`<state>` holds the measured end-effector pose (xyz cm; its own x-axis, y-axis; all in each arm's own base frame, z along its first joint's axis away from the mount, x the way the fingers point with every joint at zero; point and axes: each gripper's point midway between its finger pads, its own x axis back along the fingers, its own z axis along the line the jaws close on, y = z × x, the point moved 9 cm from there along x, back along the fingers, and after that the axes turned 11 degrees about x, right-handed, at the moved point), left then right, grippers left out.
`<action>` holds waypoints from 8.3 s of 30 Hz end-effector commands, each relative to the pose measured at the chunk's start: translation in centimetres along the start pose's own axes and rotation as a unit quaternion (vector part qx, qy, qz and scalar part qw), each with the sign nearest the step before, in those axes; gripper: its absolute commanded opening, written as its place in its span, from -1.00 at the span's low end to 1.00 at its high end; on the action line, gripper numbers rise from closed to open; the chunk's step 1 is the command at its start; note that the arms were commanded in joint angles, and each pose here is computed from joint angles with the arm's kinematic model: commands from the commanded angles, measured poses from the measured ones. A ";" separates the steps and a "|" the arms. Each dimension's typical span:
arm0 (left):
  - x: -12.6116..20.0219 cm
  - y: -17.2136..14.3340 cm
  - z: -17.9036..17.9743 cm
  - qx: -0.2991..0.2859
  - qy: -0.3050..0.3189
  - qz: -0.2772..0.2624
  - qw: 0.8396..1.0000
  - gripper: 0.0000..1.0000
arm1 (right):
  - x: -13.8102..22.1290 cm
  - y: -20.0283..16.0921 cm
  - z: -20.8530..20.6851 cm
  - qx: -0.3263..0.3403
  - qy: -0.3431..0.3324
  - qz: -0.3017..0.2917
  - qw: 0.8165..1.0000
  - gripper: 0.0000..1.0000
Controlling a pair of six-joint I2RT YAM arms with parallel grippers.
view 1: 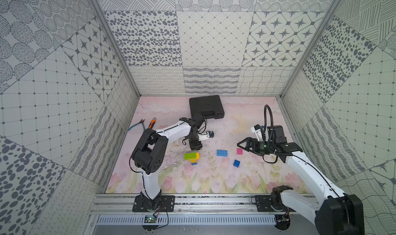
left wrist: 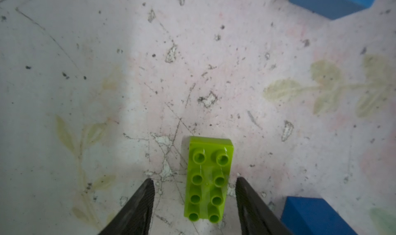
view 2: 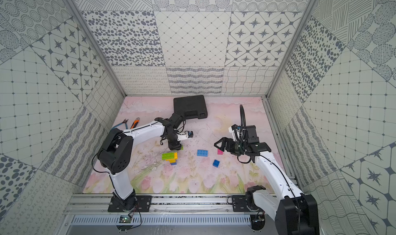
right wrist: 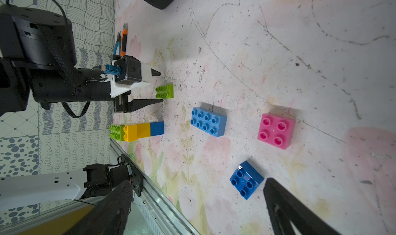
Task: Assemble a spoon with lego
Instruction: Pick up the lego brick from the center of the board, then assemble the lego brick with the lego brick, then pick up the lego brick from the center of the board.
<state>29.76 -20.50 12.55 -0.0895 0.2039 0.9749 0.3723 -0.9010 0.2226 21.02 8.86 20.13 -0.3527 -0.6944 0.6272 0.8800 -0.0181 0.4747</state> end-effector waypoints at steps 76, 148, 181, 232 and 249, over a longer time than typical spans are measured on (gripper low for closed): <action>13.5 -6.4 -9.5 -0.034 -0.032 -0.031 0.998 -0.45 | -9.4 1.0 6.1 0.086 0.018 0.101 0.991 0.96; 9.2 -6.2 -8.5 -0.040 -0.028 0.047 0.998 -0.47 | -11.2 1.3 6.7 0.051 0.102 0.080 0.990 0.96; 13.8 -5.2 -8.2 -0.031 0.058 -0.064 0.996 0.71 | -12.4 1.7 7.4 0.030 0.103 0.097 0.990 0.96; 18.9 -14.9 -12.8 0.527 0.015 -0.392 0.754 0.95 | -8.3 1.1 -1.0 -0.031 -0.352 0.125 0.927 0.58; 18.7 -15.3 -13.0 0.527 0.020 -0.386 0.757 0.95 | -11.3 1.0 -3.4 -0.016 -0.379 0.154 0.912 0.02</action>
<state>10.32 -7.70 26.94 -0.6711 0.4663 0.5764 0.7316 0.2909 0.6165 26.50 14.33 11.38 -0.1672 0.0068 0.9859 0.9842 0.0599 0.1665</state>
